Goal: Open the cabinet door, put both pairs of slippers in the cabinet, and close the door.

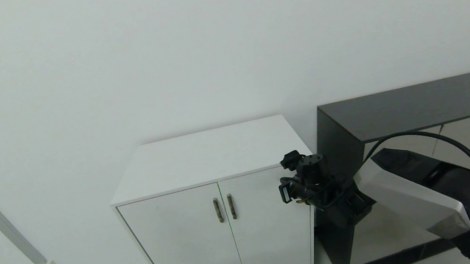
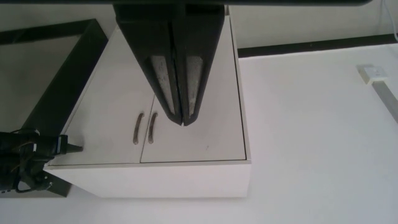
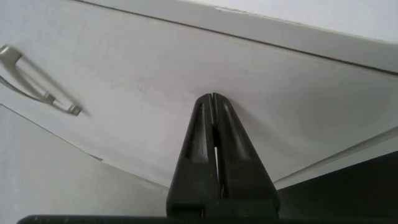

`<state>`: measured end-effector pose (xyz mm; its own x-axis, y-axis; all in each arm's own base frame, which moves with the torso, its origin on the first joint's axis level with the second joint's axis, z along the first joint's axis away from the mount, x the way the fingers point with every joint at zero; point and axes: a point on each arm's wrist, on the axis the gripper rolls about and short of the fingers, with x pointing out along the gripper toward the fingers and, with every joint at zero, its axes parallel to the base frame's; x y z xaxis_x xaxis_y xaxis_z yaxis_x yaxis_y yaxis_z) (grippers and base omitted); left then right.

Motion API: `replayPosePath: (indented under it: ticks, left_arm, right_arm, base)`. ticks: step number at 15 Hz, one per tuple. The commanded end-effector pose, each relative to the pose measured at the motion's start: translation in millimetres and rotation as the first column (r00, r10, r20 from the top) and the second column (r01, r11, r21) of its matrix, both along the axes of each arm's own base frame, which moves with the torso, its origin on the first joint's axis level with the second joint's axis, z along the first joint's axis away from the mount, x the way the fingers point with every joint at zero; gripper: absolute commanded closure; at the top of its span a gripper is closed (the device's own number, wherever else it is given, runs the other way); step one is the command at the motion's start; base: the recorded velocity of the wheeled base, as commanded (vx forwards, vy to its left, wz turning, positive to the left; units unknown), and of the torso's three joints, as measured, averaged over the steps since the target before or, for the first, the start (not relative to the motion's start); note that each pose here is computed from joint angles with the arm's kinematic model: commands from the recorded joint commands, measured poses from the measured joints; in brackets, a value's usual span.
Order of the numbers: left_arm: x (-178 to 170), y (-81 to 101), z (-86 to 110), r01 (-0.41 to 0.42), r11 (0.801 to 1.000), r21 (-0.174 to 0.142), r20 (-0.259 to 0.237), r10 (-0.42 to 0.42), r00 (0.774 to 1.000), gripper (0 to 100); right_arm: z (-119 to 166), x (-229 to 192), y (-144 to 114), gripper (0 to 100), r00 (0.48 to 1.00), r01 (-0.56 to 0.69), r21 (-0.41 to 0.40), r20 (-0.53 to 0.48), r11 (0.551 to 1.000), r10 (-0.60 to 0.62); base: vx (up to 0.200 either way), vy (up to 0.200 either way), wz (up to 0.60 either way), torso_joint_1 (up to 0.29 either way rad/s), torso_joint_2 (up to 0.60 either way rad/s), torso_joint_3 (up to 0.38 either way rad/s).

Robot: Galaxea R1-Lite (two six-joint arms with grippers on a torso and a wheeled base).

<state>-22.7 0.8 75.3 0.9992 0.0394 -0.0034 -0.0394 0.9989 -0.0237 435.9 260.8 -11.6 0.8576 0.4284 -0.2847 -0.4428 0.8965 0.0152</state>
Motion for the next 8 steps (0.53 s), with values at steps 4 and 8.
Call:
replayPosePath:
  ticks: [4,8]
  left_arm:
    - [0.0,0.0,0.0,-0.001,1.000,-0.001,0.000,0.001,1.000,100]
    - [0.0,0.0,0.0,-0.001,1.000,-0.001,0.000,0.001,1.000,100]
  right_arm:
    - [-1.2,-0.1,0.2,100,1.000,0.000,0.000,0.000,1.000,0.000]
    - [12.3,-10.5,-7.2,100,1.000,0.010,0.012,0.019,1.000,-0.010]
  base:
    - [0.000,0.000,0.00,0.000,0.00,0.000]
    - [0.000,0.000,0.00,0.000,0.00,0.000]
